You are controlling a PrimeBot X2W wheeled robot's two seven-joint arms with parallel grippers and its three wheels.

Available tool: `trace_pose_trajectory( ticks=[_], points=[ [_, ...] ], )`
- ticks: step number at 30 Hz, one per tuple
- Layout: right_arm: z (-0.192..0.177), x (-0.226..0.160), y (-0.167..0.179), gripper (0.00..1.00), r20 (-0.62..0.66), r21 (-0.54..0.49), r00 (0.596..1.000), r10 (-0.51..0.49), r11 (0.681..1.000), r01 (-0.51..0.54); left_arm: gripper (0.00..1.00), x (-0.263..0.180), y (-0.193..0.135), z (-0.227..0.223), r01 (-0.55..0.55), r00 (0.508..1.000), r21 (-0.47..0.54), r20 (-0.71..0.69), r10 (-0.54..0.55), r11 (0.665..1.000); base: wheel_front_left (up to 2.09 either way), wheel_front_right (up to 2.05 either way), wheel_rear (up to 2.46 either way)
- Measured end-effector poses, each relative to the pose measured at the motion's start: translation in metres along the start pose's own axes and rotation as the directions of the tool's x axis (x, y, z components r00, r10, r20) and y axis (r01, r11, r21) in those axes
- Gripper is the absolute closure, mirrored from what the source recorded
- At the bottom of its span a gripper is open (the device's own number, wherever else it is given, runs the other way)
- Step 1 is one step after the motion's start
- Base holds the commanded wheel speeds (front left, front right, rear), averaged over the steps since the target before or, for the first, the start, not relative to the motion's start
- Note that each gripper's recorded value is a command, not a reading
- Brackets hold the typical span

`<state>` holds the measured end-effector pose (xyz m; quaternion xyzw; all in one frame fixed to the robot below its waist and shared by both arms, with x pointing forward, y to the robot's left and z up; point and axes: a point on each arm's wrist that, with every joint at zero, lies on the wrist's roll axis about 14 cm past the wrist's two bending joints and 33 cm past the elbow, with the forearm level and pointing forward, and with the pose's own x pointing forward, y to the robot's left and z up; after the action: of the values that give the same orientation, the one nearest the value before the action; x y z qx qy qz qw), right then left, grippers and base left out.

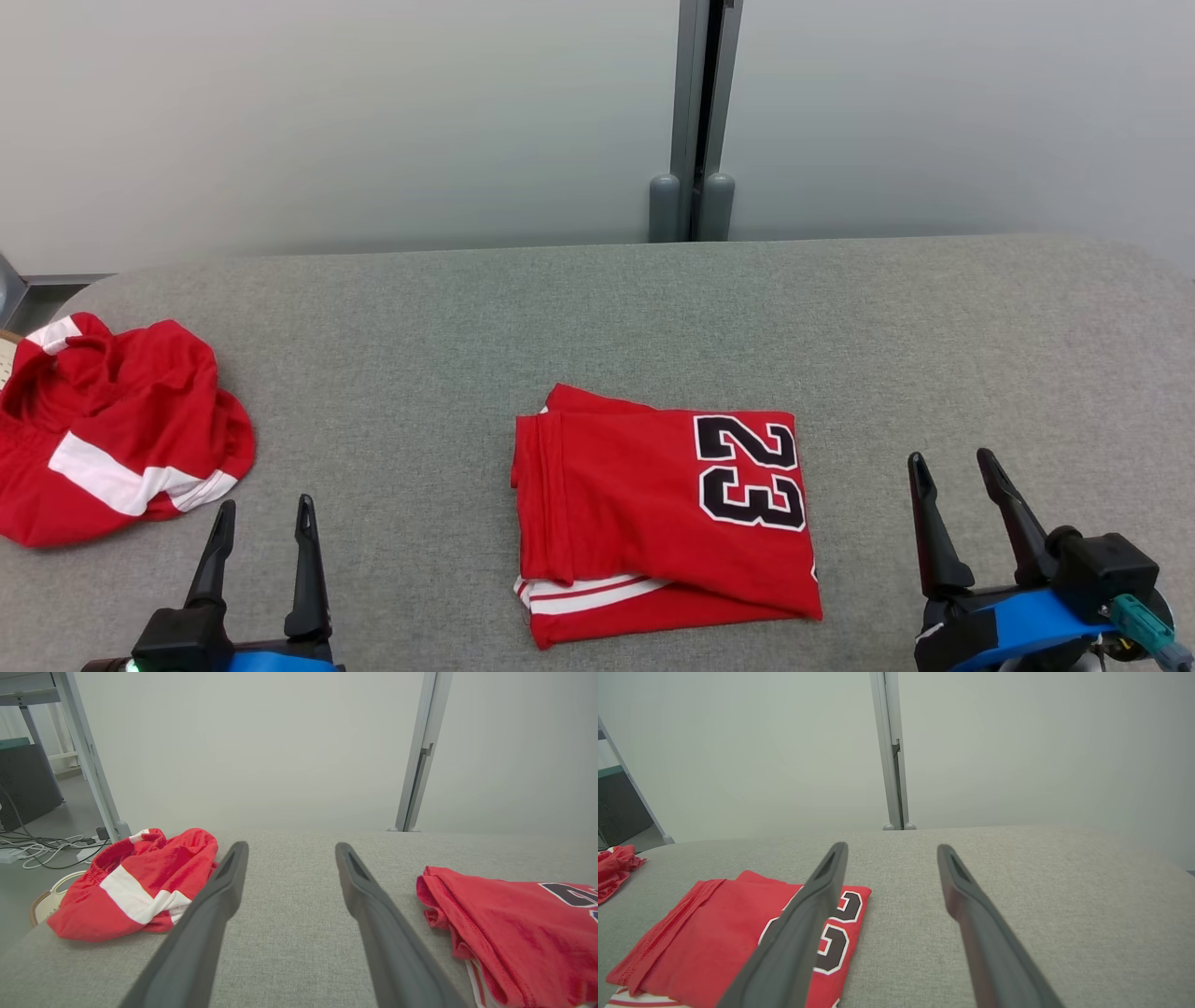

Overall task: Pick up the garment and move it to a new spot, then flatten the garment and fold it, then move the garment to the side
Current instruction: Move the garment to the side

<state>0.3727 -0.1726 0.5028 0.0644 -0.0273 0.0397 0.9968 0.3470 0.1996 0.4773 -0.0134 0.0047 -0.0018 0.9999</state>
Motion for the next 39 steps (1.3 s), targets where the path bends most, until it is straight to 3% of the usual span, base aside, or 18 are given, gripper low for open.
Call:
trace_pose_trajectory(
  ticks=[28, 39],
  points=[
    [-0.005, -0.003, 0.001, 0.0, -0.025, 0.018, 1.0, -0.001, 1.0, 0.001, 0.0, -0.001, -0.002, -0.003, 0.005, 1.0, 0.009, -0.011, -0.005, 1.0, 0.0, 0.0, 0.0],
    [0.022, 0.046, 0.036, 0.0, 0.018, -0.022, 0.993, 0.114, 0.993, -0.114, 0.0, 0.004, 0.0, -0.005, -0.001, 1.0, 0.007, -0.016, 0.001, 1.0, 0.0, 0.0, 0.0]
  ],
)
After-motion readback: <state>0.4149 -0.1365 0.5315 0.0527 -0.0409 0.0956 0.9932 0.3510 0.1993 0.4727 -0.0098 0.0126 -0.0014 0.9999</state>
